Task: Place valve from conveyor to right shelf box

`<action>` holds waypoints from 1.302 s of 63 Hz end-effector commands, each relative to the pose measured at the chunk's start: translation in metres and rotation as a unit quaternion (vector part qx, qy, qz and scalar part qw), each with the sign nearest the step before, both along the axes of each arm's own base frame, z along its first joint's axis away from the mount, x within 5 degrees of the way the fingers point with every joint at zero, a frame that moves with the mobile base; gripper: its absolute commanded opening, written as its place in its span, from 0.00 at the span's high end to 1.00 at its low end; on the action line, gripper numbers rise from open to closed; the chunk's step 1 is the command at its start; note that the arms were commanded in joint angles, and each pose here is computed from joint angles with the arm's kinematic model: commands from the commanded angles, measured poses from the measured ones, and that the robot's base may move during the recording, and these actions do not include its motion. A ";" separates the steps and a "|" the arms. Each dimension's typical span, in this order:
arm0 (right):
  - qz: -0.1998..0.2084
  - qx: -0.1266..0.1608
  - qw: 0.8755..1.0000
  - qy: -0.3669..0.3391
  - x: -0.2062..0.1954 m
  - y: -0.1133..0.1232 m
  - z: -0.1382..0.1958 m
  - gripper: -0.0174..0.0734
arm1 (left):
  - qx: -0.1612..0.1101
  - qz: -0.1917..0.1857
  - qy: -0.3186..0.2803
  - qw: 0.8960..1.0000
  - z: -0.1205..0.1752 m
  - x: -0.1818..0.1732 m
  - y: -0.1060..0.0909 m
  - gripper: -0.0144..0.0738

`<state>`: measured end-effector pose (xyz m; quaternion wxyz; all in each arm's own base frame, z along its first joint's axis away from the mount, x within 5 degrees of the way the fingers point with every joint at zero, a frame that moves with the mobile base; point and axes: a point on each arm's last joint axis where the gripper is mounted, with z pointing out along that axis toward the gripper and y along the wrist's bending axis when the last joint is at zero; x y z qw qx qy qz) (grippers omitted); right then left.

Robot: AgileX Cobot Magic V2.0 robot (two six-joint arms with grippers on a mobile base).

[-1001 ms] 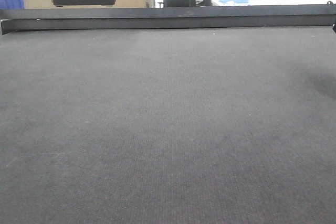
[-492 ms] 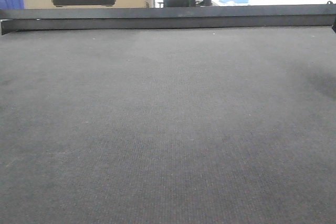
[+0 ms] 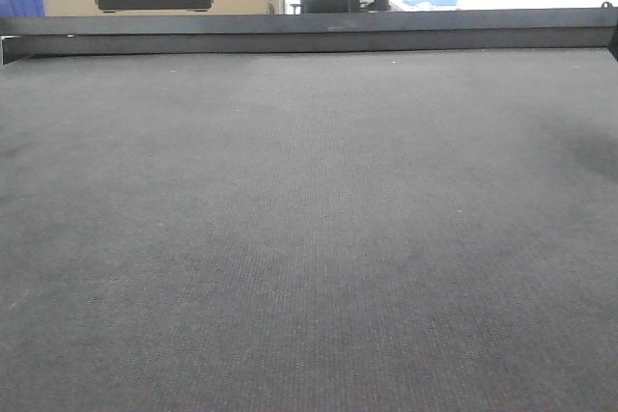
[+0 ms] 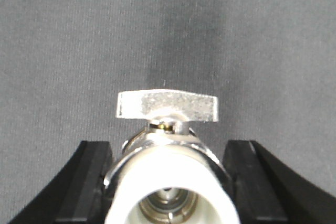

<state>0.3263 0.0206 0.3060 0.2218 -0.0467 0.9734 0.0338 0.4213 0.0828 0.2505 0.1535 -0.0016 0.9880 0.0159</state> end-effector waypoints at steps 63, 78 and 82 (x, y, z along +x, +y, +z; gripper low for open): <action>-0.002 0.003 0.995 -0.095 -0.023 -0.002 0.034 0.98 | -0.013 -0.013 -0.089 0.996 0.110 -0.072 -0.042 0.96; -0.007 0.004 0.992 -0.125 -0.053 -0.003 0.023 0.98 | -0.016 -0.017 -0.125 0.992 0.108 -0.124 -0.057 0.96; -0.007 0.004 0.992 -0.127 -0.063 -0.004 0.019 0.98 | -0.015 -0.016 -0.133 0.991 0.107 -0.139 -0.059 0.96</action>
